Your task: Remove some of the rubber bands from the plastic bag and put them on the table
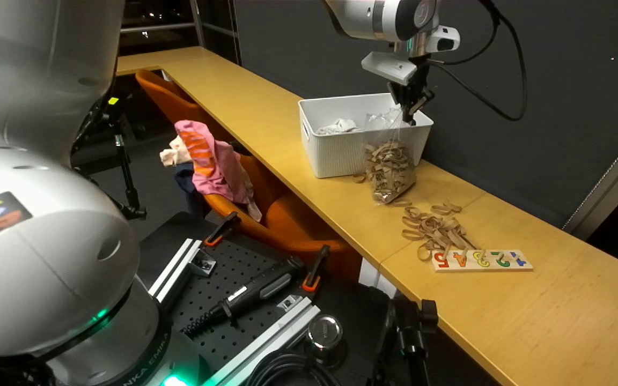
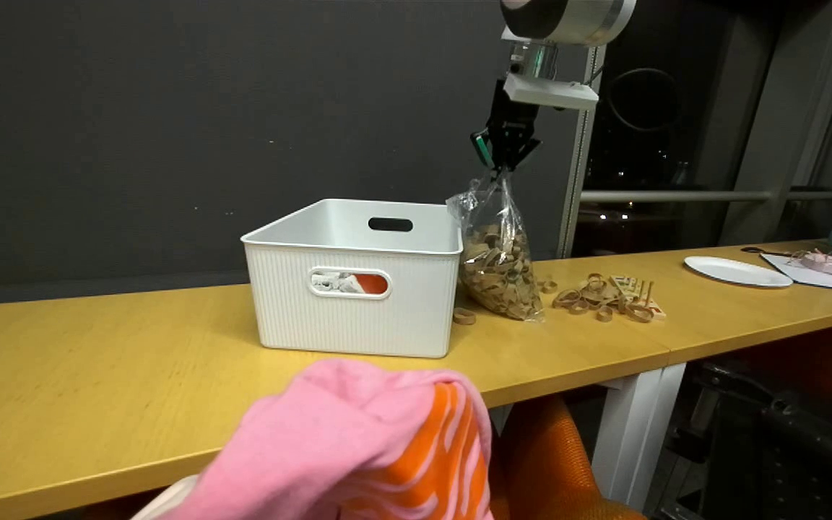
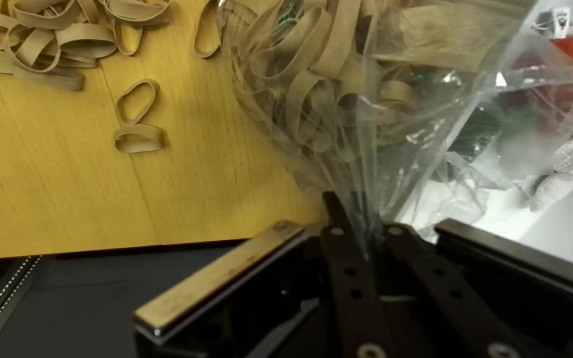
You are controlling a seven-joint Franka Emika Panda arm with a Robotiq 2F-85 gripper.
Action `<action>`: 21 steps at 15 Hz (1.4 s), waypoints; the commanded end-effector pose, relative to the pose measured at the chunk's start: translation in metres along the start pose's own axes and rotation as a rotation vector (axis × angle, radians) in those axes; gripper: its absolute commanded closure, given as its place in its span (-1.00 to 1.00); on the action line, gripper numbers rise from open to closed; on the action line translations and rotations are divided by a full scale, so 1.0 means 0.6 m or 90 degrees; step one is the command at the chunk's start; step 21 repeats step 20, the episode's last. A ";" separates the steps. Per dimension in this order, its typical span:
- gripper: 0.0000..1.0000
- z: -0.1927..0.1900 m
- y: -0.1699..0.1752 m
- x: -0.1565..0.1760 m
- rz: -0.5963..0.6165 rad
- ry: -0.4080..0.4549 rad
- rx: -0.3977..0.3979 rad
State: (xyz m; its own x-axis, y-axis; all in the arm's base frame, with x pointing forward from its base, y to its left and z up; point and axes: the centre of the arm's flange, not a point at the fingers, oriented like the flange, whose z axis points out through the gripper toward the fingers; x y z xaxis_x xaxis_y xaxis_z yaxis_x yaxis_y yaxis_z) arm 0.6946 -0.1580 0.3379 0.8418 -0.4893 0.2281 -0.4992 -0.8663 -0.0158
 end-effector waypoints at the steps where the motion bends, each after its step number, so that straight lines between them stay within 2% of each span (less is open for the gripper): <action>1: 0.20 -0.016 -0.003 0.006 -0.009 -0.002 0.009; 3: -0.13 -0.028 0.002 -0.007 -0.011 0.001 0.012; 9: -0.97 -0.078 0.027 -0.046 -0.009 0.028 0.029; 14: -1.00 -0.096 0.062 -0.097 0.010 0.024 0.044; 21: -1.00 -0.086 0.114 -0.150 0.051 0.013 0.068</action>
